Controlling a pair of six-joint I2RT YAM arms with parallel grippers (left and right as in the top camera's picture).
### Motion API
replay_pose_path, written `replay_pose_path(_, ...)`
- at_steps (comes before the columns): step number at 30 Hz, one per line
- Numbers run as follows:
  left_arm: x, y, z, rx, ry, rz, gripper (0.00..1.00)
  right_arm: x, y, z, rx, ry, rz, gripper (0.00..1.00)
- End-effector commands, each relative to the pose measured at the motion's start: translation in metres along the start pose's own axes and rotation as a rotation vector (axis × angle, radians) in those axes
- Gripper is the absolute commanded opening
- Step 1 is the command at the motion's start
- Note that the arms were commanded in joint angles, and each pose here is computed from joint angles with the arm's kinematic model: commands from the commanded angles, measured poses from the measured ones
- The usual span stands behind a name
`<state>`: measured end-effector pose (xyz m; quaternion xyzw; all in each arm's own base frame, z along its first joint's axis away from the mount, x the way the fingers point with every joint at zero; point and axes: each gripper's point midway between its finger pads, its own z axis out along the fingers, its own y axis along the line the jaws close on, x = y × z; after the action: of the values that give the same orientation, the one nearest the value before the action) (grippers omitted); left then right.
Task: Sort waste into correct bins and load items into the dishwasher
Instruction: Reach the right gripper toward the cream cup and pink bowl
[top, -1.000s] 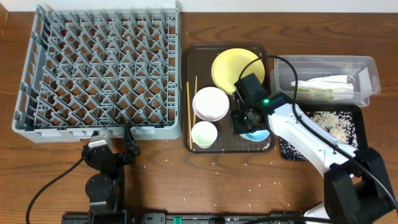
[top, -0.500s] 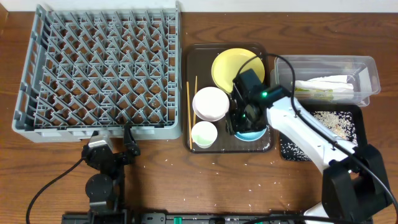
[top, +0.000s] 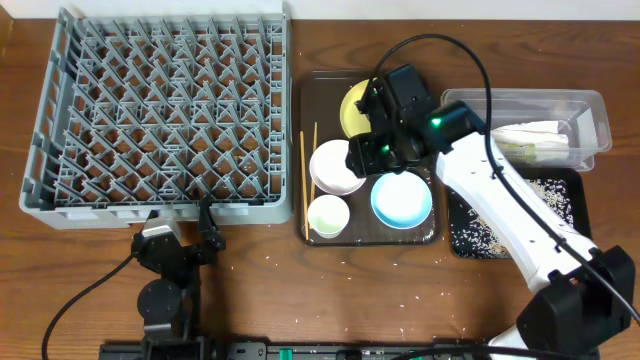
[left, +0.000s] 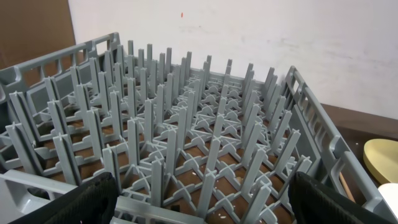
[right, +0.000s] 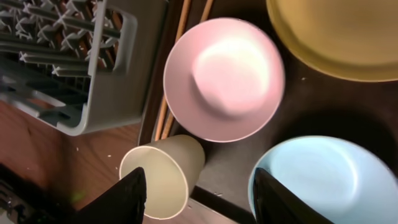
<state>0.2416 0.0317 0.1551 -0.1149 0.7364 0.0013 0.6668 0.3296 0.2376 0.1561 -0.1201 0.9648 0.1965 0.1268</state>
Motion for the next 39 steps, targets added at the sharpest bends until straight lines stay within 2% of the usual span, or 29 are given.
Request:
replay_pose_path(1, 0.018, 0.004, 0.002, -0.015, 0.043, 0.02, 0.88, 0.012, 0.014, 0.023, -0.011, 0.069, 0.011, 0.52)
replay_pose_path(6, 0.018, 0.004, 0.002, -0.015, 0.043, 0.02, 0.88, 0.037, 0.018, 0.051, 0.014, 0.186, -0.003, 0.48)
replay_pose_path(9, 0.018, 0.004, 0.002, -0.015, 0.043, 0.02, 0.88, 0.053, 0.015, 0.065, 0.04, 0.261, 0.002, 0.41)
replay_pose_path(11, 0.018, 0.004, 0.002, -0.015, 0.043, 0.02, 0.88, 0.061, 0.011, 0.073, 0.056, 0.304, 0.009, 0.34)
replay_pose_path(14, 0.018, 0.004, 0.002, -0.015, 0.043, 0.02, 0.88, 0.067, 0.007, 0.081, 0.069, 0.335, 0.018, 0.17)
replay_pose_path(16, 0.018, 0.004, 0.002, -0.015, 0.043, 0.02, 0.88, 0.068, 0.006, 0.084, 0.071, 0.342, 0.015, 0.11)
replay_pose_path(26, 0.018, 0.004, 0.002, -0.015, 0.043, 0.02, 0.88, 0.074, 0.005, 0.094, 0.096, 0.355, -0.009, 0.15)
replay_pose_path(29, 0.018, 0.004, 0.002, -0.015, 0.043, 0.02, 0.88, 0.075, 0.006, 0.094, 0.093, 0.359, -0.03, 0.2)
replay_pose_path(32, 0.018, 0.004, 0.002, -0.015, 0.043, 0.02, 0.88, 0.077, 0.005, 0.093, 0.103, 0.365, -0.032, 0.21)
replay_pose_path(34, 0.018, 0.004, 0.002, -0.015, 0.043, 0.02, 0.88, 0.079, 0.005, 0.093, 0.104, 0.369, -0.033, 0.15)
replay_pose_path(36, 0.018, 0.004, 0.002, -0.015, 0.043, 0.02, 0.88, 0.079, 0.006, 0.093, 0.105, 0.371, -0.034, 0.01)
replay_pose_path(39, 0.018, 0.004, 0.002, -0.015, 0.043, 0.02, 0.88, 0.08, 0.004, 0.093, 0.112, 0.374, -0.035, 0.01)
